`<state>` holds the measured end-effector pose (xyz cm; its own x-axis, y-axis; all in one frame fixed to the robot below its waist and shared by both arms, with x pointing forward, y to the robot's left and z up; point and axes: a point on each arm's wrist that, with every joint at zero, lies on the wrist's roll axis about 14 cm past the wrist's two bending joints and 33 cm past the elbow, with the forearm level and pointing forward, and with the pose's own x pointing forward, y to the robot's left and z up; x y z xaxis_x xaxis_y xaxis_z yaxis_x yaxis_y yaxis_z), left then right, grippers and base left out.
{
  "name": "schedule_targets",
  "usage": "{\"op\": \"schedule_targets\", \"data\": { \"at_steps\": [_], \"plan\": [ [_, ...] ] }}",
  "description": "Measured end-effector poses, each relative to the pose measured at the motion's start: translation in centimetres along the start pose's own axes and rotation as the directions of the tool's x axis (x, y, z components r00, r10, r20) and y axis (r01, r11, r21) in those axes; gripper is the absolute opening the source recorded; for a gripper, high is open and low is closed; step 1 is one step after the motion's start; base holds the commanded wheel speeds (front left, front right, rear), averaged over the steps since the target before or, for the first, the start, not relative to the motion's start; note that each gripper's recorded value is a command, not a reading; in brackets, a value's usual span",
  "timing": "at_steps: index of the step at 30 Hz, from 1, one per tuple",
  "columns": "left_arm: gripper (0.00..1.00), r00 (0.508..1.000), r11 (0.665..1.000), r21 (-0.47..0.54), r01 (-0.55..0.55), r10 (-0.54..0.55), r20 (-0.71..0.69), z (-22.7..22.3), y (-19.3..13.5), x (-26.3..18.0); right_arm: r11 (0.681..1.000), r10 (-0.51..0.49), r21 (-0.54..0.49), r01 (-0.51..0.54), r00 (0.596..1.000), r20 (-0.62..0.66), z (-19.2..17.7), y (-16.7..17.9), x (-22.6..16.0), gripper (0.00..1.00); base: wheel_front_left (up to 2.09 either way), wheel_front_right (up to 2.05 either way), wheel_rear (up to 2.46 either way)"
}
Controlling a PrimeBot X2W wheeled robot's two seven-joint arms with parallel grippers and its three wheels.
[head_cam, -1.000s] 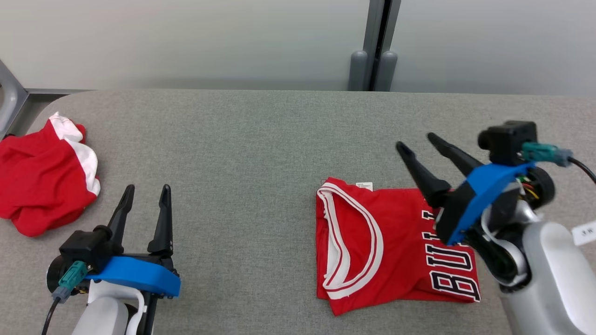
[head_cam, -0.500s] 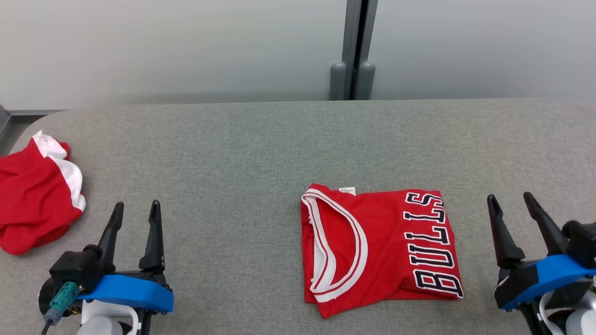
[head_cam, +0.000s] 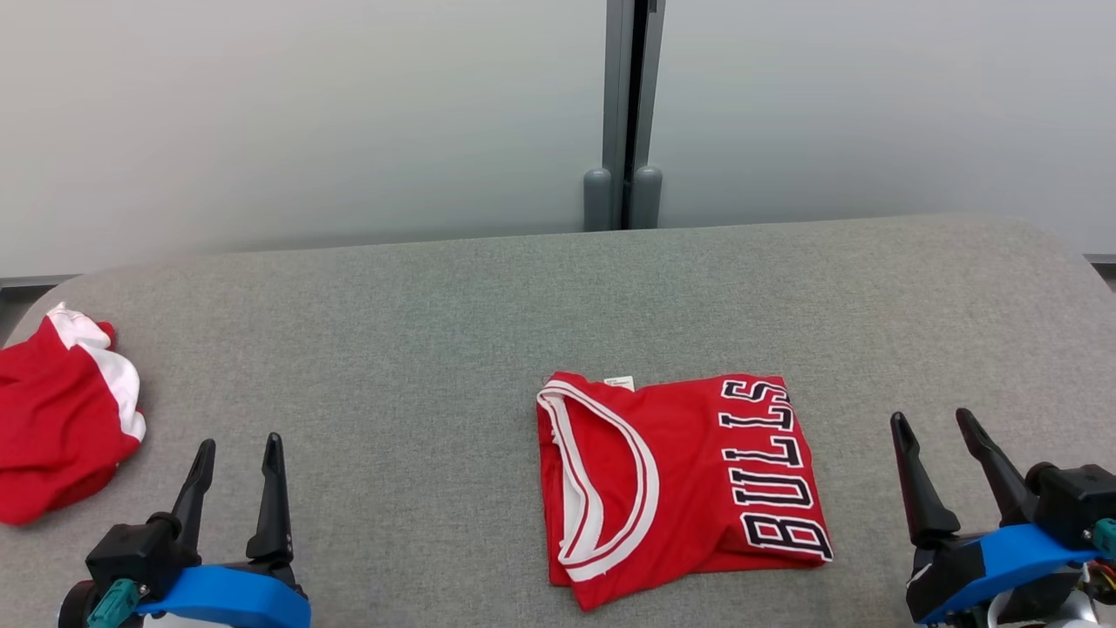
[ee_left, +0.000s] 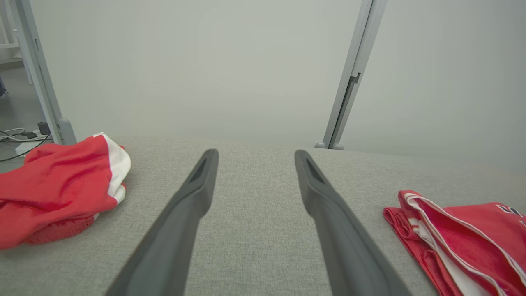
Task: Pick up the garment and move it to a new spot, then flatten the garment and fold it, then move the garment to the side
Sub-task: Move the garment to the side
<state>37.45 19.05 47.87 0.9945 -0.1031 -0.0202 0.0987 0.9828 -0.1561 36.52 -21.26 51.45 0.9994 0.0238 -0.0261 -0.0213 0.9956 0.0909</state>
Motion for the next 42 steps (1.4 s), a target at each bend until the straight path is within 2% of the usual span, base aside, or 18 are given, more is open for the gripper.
{"op": "schedule_targets", "data": {
  "at_steps": [21, 27, 28, 30, 31, 37, 39, 42],
  "plan": [
    [1.00, 1.000, 1.000, -0.009, -0.010, 0.010, -0.025, -0.8, 0.0, -0.5, 1.000, 0.016, 0.028, -0.014, 0.998, -0.062, -1.6, 0.8, -0.2, 1.00, 0.00, 0.00, 0.00],
    [1.00, 1.000, 1.000, -0.010, -0.009, 0.009, -0.028, -0.9, 0.0, -0.3, 0.997, 0.073, 0.038, -0.068, 0.984, -0.163, -2.9, 2.3, 0.7, 1.00, 0.00, 0.00, 0.00],
    [1.00, 1.000, 1.000, -0.012, -0.011, 0.011, -0.029, -0.9, 0.1, -0.2, 0.994, 0.089, 0.075, -0.076, 0.977, -0.194, -2.8, 2.8, 1.6, 1.00, 0.00, 0.00, 0.00],
    [1.00, 0.999, 1.000, -0.010, -0.017, 0.017, -0.032, -1.0, 0.4, -0.1, 0.994, 0.094, 0.080, -0.073, 0.948, -0.304, -4.2, 2.8, 1.9, 1.00, 0.00, 0.00, 0.00],
    [1.00, 0.999, 1.000, -0.010, -0.017, 0.017, -0.032, -1.0, 0.4, -0.1, 0.994, 0.094, 0.080, -0.073, 0.948, -0.304, -4.2, 2.8, 1.9, 1.00, 0.00, 0.00, 0.00],
    [1.00, 0.999, 1.000, -0.003, -0.022, 0.022, -0.029, -0.7, 0.8, 0.4, 0.995, 0.093, 0.086, -0.058, 0.863, -0.496, -6.0, 3.0, 3.6, 1.00, 0.00, 0.00, 0.00],
    [1.00, 0.999, 1.000, -0.002, -0.025, 0.025, -0.034, -0.9, 0.9, 0.6, 0.995, 0.092, 0.091, -0.049, 0.825, -0.558, -6.9, 3.1, 4.0, 1.00, 0.00, 0.00, 0.00],
    [1.00, 0.999, 1.000, 0.000, -0.023, 0.023, -0.038, -1.0, 0.9, 0.9, 0.996, 0.076, 0.087, -0.023, 0.741, -0.668, -9.3, 2.8, 3.9, 1.00, 0.00, 0.00, 0.00]
  ]
}}
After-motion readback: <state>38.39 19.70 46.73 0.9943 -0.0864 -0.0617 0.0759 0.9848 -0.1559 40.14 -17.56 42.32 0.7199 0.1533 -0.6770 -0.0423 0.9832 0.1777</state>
